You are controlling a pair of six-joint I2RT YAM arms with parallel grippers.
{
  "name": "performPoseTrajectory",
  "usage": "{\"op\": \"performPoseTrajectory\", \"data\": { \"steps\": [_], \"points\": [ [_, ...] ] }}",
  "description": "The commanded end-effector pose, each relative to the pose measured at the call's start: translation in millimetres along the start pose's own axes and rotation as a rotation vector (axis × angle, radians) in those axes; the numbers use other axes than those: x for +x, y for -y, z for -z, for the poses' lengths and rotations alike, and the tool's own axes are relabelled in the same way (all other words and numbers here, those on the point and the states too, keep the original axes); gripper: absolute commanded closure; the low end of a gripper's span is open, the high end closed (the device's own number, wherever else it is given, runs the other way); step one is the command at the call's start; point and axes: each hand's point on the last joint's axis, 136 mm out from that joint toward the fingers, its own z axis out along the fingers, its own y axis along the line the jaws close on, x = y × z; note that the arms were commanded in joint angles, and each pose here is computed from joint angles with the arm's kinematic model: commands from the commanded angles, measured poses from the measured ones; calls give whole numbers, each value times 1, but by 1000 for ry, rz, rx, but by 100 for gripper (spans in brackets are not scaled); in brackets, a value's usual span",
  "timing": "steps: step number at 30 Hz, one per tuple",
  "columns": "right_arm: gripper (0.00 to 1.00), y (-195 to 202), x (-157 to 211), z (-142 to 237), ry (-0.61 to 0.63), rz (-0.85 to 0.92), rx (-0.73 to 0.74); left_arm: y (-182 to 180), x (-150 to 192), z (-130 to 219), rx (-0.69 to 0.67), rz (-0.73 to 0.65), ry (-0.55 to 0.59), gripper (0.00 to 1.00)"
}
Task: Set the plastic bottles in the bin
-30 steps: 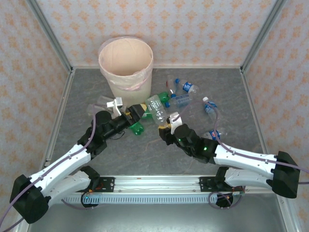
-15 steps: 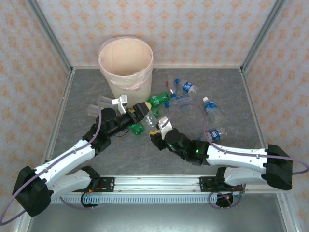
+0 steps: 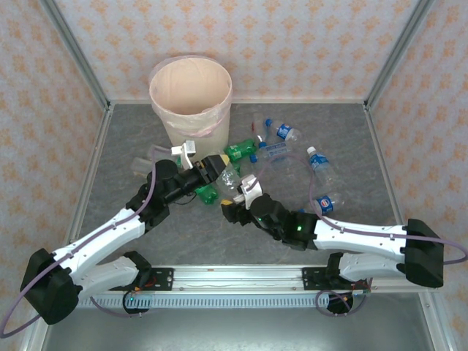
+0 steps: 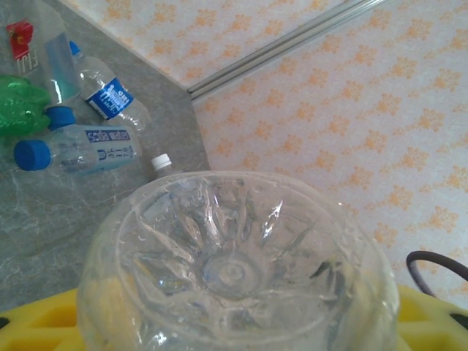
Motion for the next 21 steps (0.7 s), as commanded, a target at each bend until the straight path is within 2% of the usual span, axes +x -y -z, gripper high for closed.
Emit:
{"op": "performPoseTrajectory", "data": {
  "steps": [1, 2, 5, 12, 21],
  "points": [
    [8, 8, -17, 10, 69, -33, 40, 25, -18, 6, 16, -63, 49, 40],
    [4, 10, -18, 11, 76, -39, 44, 26, -24, 8, -7, -80, 67, 40],
    [0, 17, -22, 19, 104, -59, 60, 33, -45, 14, -42, -119, 122, 41],
    [0, 33, -31, 38, 166, -105, 98, 57, -106, 27, -72, -198, 236, 41],
    [0, 47, -31, 55, 195, -156, 121, 63, -203, 39, -282, -252, 475, 42]
  ]
}}
